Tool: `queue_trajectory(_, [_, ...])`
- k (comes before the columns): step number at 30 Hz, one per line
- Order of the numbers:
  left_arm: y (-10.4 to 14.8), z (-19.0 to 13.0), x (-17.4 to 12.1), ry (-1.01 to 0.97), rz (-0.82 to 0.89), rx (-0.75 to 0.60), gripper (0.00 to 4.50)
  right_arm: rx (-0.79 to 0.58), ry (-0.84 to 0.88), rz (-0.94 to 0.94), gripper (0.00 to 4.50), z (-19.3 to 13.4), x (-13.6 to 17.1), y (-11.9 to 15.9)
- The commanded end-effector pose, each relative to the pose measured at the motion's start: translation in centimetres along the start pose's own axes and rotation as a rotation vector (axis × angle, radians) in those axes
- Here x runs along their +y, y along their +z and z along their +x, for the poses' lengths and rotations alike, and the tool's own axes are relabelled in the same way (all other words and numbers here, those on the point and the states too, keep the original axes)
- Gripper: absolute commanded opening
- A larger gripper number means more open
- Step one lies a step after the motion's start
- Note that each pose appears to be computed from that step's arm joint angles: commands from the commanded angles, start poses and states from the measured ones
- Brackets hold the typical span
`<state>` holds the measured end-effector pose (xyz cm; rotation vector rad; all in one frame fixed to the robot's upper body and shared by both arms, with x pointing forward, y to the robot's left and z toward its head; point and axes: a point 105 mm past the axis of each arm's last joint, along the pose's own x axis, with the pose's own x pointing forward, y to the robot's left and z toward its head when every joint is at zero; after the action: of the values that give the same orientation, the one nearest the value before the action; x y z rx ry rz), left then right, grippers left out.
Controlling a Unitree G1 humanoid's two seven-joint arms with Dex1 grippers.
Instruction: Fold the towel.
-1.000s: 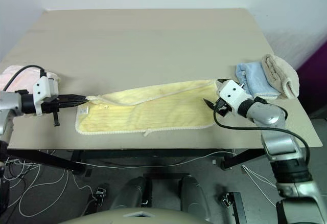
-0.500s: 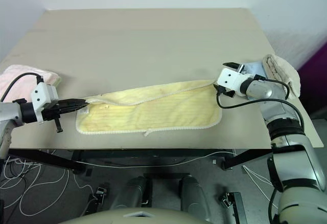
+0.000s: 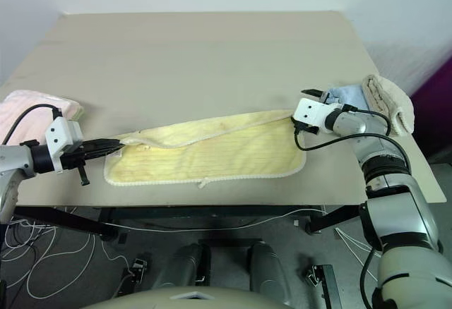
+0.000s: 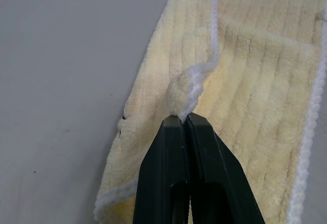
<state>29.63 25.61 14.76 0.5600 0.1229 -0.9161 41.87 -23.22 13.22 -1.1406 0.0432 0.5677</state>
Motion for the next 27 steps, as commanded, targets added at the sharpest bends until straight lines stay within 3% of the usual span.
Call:
queue_trajectory(1, [1.1,-0.2,0.4,0.019,0.042,-0.03,0.0,-0.044,-0.011,-0.023,2.84,0.0,-0.7,1.0])
queue_trajectory(9, [0.9,0.0,0.4,0.023,0.032,-0.039,0.0,-0.062,0.004,-0.006,0.04,0.0,-0.4,1.2])
queue_trajectory(16, [1.0,-0.1,0.8,0.061,0.027,-0.054,0.0,-0.057,-0.001,-0.013,0.04,-0.2,-0.6,1.1])
queue_trajectory(20, [1.7,-0.5,4.0,0.25,0.004,-0.11,0.0,-0.053,-0.037,-0.033,0.04,-0.8,-2.3,1.1])
queue_trajectory(27, [4.6,-1.5,10.3,0.522,-0.049,-0.245,0.0,-0.072,-0.189,-0.001,0.04,-3.1,-8.9,2.2])
